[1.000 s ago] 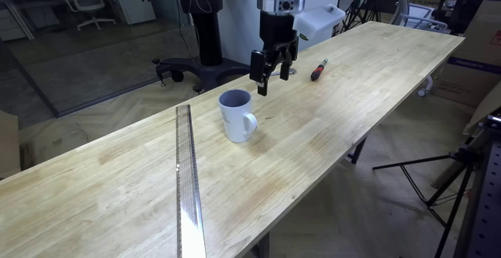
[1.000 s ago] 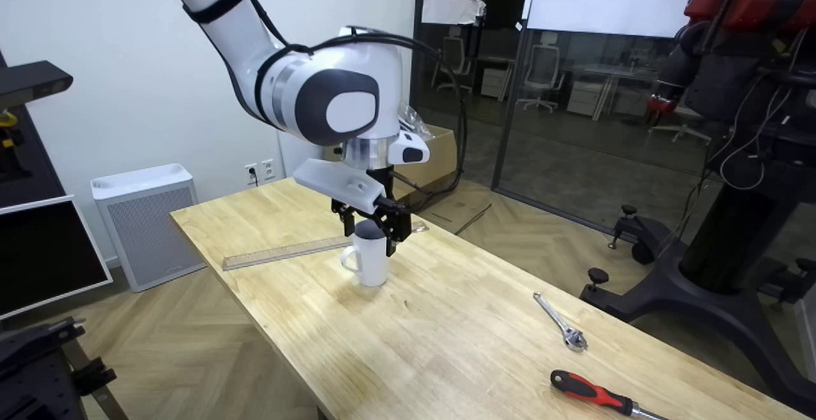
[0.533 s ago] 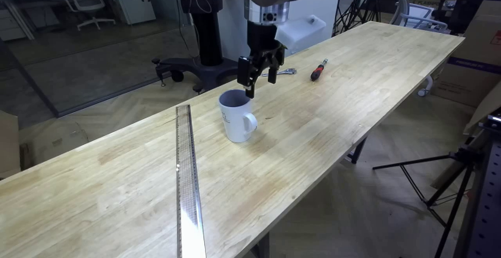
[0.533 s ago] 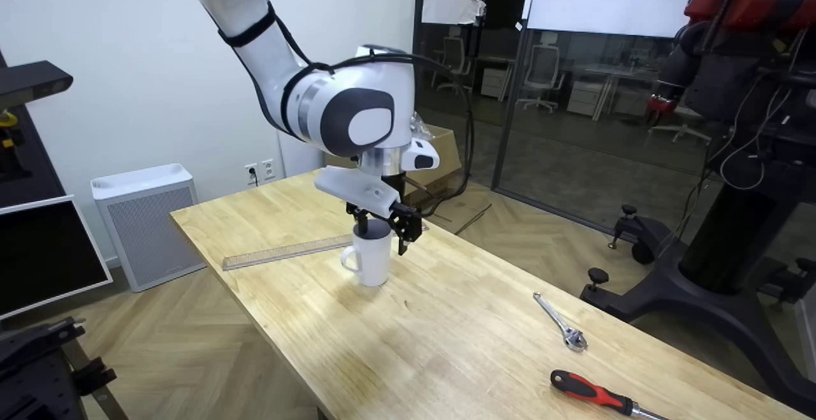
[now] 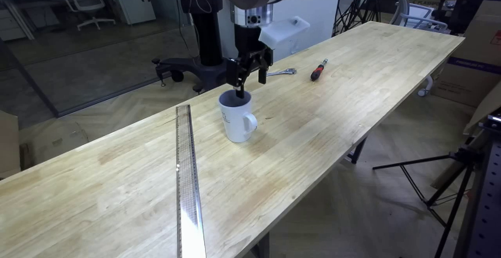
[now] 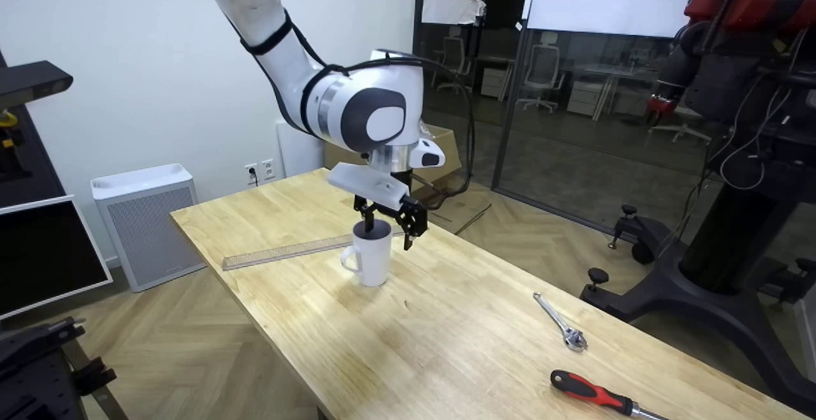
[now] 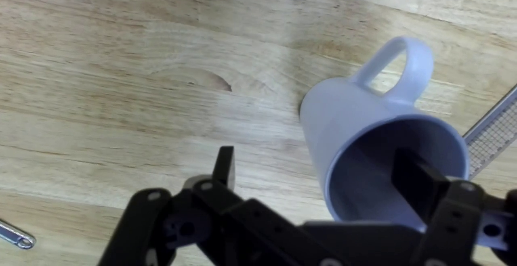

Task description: Move the mug slightly to the right

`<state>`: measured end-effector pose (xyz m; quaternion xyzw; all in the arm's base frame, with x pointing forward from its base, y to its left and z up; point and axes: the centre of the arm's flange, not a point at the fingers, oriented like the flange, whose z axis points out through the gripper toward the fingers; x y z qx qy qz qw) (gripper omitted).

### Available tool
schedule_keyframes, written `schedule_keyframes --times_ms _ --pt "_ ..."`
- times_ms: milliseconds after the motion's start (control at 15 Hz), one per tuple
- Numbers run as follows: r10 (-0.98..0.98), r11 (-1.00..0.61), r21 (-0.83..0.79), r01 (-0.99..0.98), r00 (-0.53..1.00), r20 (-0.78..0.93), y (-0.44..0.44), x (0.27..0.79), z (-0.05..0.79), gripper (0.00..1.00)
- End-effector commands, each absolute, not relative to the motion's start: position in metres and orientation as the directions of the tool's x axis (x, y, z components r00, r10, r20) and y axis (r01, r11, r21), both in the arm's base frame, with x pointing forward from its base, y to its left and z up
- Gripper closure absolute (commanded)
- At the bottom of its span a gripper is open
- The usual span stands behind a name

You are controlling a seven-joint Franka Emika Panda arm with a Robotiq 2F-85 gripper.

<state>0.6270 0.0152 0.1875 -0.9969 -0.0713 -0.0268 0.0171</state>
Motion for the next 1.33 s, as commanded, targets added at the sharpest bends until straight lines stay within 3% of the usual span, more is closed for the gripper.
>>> schedule_keyframes --times_ms 0,400,467,600,1200,1267 --pt "0.129 -0.991 -0.015 0.13 0.991 0.034 0.023 0.648 0.184 0.0" --pt "0.137 -0.99 -0.011 0.137 0.991 0.006 0.025 0.66 0.173 0.0" --pt "0.137 -0.99 -0.011 0.137 0.991 0.006 0.025 0.661 0.171 0.25" --pt "0.14 -0.99 -0.007 0.14 0.99 0.004 0.025 0.662 0.17 0.33" --pt "0.167 -0.985 0.029 0.168 0.985 -0.042 0.03 0.657 0.174 0.97" --pt "0.17 -0.985 0.03 0.171 0.984 -0.047 0.032 0.656 0.175 0.99"
